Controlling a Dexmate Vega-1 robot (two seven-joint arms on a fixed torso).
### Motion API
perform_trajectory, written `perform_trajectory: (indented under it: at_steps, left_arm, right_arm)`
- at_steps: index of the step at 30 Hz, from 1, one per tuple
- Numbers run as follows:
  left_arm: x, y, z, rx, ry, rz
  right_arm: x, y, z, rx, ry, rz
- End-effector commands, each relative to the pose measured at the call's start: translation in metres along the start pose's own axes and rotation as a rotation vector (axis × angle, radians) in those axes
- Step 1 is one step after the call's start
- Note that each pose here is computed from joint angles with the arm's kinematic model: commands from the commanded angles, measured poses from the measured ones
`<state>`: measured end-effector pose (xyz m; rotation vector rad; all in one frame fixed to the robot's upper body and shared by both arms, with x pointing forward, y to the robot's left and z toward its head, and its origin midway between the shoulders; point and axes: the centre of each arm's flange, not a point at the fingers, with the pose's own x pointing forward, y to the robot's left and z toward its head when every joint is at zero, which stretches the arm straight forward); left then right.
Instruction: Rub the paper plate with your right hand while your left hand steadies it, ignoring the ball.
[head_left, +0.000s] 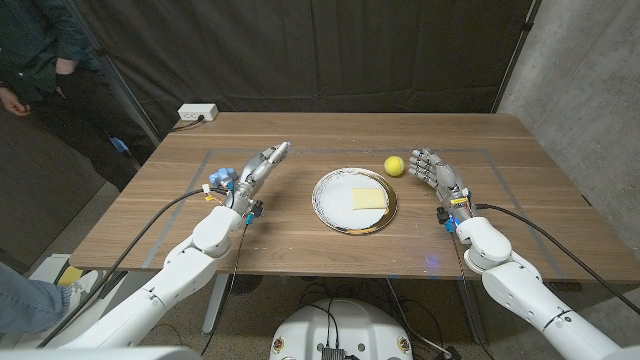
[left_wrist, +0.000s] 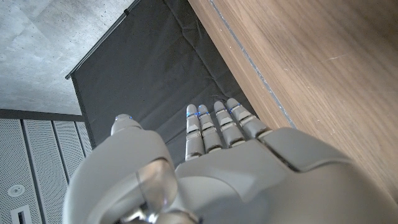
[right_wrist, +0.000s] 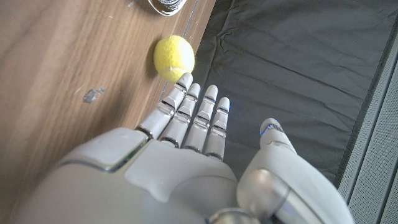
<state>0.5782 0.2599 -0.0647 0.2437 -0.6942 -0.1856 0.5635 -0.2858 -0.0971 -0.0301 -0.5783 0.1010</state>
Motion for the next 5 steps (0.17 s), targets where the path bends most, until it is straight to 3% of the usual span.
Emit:
perform_trajectory:
  at_steps: [1,5]
  left_arm:
    - [0.0019,-0.0010,-0.0018,-0.002,0.010,-0.009]
    - [0.0034,-0.0016,-0.0020,0.002,0.013,-0.017]
  right_arm:
    - [-0.0012,-0.0009,-0.0057,0.024,0.010,0.001]
    - [-0.0021,-0.0008,-0.0053,0.023,0.013,0.000]
